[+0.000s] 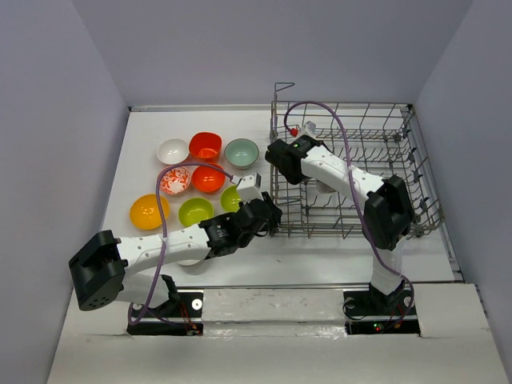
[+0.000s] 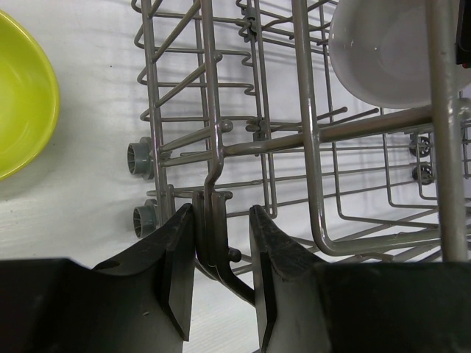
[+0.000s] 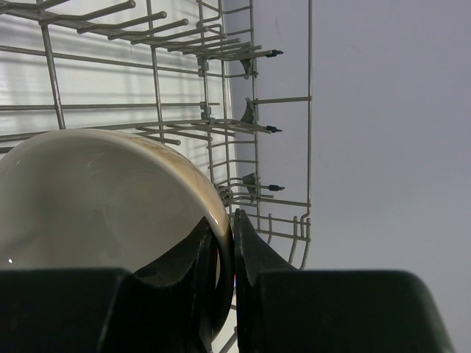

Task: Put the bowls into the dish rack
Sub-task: Insert the bowl into the dish rack.

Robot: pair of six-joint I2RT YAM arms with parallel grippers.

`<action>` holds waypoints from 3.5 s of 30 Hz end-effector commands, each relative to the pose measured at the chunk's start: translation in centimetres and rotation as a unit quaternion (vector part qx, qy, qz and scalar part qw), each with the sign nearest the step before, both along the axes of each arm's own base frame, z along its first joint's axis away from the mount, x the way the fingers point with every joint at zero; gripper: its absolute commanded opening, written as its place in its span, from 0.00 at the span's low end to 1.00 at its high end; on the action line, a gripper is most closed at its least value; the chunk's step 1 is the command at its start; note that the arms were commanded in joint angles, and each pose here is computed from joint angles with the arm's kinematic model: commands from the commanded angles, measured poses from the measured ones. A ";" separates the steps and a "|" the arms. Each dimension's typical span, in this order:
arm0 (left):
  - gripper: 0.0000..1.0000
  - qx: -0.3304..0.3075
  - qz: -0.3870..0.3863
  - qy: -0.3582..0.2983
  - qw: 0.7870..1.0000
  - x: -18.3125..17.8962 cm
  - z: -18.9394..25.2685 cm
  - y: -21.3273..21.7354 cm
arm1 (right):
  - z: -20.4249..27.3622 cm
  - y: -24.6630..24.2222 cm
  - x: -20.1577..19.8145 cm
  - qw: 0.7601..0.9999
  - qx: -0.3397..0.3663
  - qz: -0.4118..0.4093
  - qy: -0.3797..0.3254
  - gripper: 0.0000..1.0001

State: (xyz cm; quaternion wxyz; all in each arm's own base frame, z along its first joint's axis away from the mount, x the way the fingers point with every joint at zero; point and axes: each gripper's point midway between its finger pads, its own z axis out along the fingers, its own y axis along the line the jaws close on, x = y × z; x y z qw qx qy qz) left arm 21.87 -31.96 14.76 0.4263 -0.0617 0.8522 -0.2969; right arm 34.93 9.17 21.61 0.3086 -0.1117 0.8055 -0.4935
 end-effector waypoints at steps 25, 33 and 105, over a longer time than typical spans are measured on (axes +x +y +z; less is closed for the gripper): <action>0.00 -0.014 -0.099 -0.007 0.995 -3.5 1.4 -3.4 | -2.4 0.3 0.5 0.999 -0.049 0.001 0.000 0.31; 0.00 -0.015 -0.100 -0.008 0.995 -3.6 1.5 -3.5 | -2.2 -0.3 -0.1 0.999 -0.052 0.001 -0.002 0.11; 0.00 -0.014 -0.101 -0.005 0.995 -3.9 1.0 -2.9 | -0.9 -1.9 -1.1 0.995 -0.097 0.016 -0.017 0.11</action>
